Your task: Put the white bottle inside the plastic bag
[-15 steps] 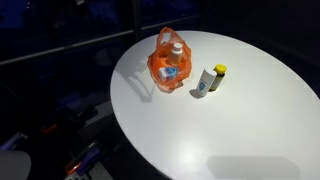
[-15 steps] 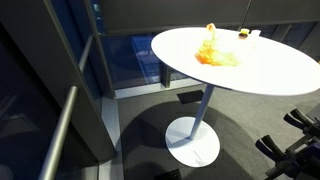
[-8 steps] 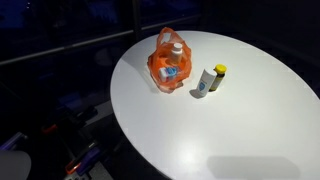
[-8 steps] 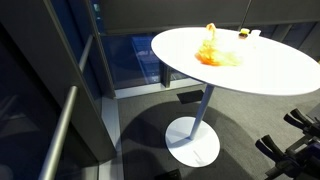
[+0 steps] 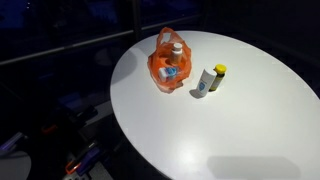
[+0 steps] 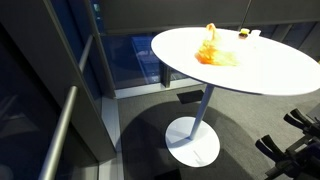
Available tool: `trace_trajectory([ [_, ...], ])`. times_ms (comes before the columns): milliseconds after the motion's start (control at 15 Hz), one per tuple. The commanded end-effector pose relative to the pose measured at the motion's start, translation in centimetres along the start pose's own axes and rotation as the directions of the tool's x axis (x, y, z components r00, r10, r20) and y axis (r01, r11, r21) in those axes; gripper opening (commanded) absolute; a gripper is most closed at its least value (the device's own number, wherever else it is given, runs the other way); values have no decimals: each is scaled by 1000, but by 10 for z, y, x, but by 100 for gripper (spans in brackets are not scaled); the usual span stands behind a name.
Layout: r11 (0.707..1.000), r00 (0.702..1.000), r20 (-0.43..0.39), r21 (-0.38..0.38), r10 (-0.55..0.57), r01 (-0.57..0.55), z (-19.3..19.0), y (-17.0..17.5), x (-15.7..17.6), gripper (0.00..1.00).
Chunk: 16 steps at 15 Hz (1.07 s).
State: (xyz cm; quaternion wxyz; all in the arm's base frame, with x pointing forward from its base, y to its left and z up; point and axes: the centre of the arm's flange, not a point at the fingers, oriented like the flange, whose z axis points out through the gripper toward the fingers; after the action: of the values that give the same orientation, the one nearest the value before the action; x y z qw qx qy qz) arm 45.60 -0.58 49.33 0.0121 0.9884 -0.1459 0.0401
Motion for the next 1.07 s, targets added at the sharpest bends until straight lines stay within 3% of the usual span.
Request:
trace_trajectory([
  [0, 1000, 999, 18, -12, 27, -27, 0, 18, 40, 100],
  [400, 991, 995, 37, -96, 92, -88, 32, 75, 68, 100],
  [667, 988, 992, 42, -107, 116, -111, 50, 109, 80, 100],
  [1000, 985, 988, 51, -100, 147, -142, 60, 116, 73, 100],
])
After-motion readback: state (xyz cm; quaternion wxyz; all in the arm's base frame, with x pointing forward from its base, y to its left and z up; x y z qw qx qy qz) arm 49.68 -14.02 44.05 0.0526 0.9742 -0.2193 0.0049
